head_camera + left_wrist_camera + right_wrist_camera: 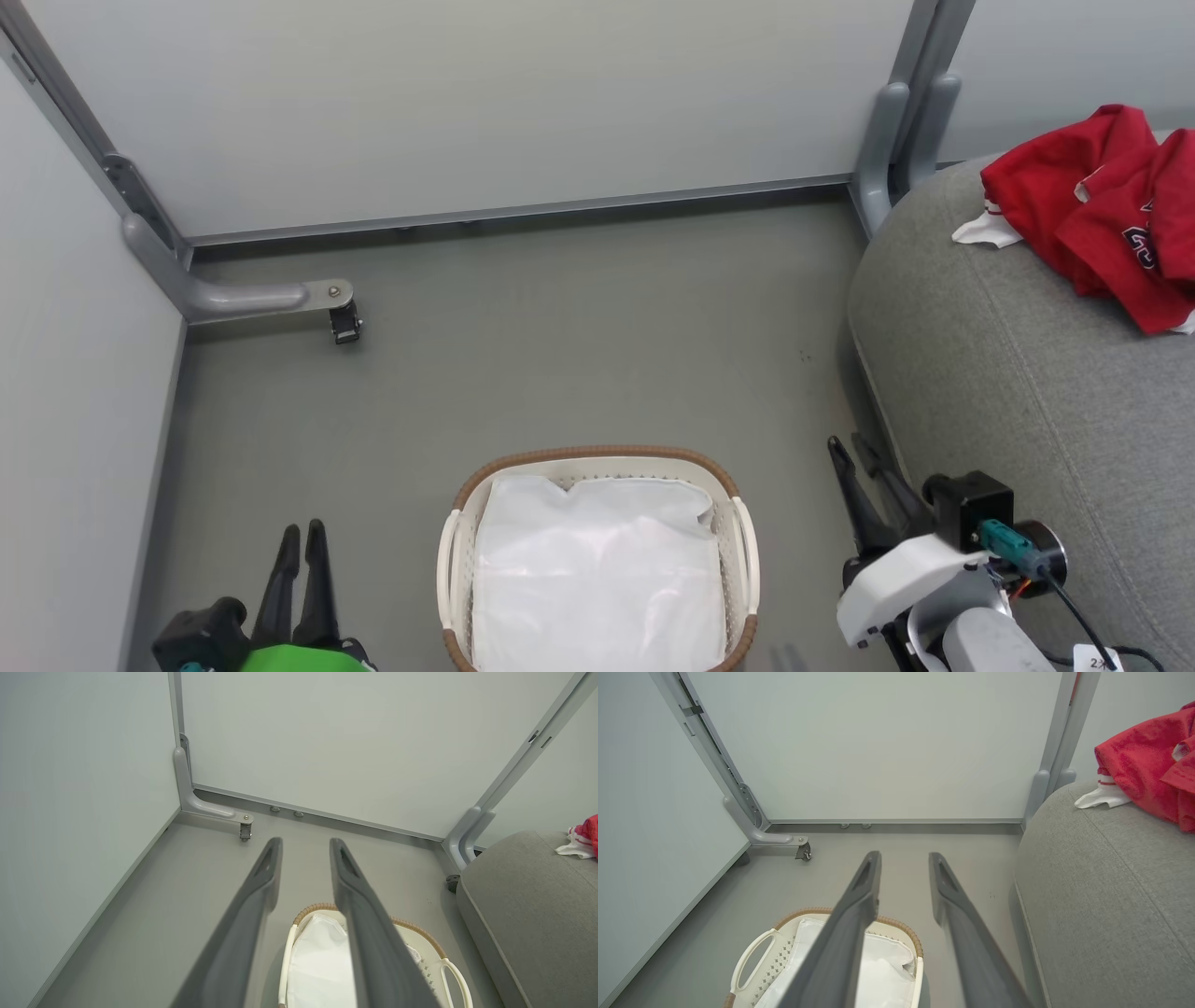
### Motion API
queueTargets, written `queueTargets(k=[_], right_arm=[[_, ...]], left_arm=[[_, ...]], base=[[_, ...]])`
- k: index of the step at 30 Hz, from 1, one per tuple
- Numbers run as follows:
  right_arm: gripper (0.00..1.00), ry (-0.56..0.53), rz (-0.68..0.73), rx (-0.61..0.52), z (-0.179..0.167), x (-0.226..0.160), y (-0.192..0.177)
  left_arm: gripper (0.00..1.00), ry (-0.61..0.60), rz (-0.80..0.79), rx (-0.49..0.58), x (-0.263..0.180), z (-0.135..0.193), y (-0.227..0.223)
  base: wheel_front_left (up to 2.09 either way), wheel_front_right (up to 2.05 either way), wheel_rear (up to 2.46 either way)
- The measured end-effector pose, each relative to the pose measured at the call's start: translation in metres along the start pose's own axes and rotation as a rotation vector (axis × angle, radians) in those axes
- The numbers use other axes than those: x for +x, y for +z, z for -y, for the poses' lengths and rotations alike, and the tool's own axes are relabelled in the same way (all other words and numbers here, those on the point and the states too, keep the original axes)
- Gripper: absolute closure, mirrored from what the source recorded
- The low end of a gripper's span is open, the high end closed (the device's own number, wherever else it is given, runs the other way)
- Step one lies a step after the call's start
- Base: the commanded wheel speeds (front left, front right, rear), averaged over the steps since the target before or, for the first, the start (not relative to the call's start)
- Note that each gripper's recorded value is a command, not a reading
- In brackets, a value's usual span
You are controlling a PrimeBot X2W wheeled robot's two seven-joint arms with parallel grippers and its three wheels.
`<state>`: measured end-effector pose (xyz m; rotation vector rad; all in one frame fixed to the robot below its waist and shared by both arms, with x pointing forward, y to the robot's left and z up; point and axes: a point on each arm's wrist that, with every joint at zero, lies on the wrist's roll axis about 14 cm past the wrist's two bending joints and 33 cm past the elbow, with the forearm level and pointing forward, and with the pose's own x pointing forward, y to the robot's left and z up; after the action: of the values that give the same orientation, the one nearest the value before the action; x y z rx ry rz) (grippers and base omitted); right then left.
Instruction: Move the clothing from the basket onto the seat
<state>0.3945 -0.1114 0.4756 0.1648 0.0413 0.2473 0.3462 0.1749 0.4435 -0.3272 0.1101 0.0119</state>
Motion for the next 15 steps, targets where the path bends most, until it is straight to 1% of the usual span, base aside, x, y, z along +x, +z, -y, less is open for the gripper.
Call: queueTargets(k=[2, 4, 15], right_arm=[[1.0, -0.007, -0.024, 0.011, 0.001, -0.004, -0.008], [1.0, -0.02, -0.032, 0.044, 0.003, -0.006, -0.01], [1.0, -0.092, -0.014, 0.247, 0.019, -0.006, -0.003]], left_arm=[[1.0, 0.006, -0.016, -0.009, -0.001, -0.001, -0.004], [1.0, 0.014, -0.023, -0.033, -0.001, -0.002, -0.005], [1.0, 0.065, -0.041, -0.21, 0.0, -0.012, -0.005]], base=[[0.0, 0.0, 0.0], [0.0, 0.0, 0.0], [0.0, 0.0, 0.0]])
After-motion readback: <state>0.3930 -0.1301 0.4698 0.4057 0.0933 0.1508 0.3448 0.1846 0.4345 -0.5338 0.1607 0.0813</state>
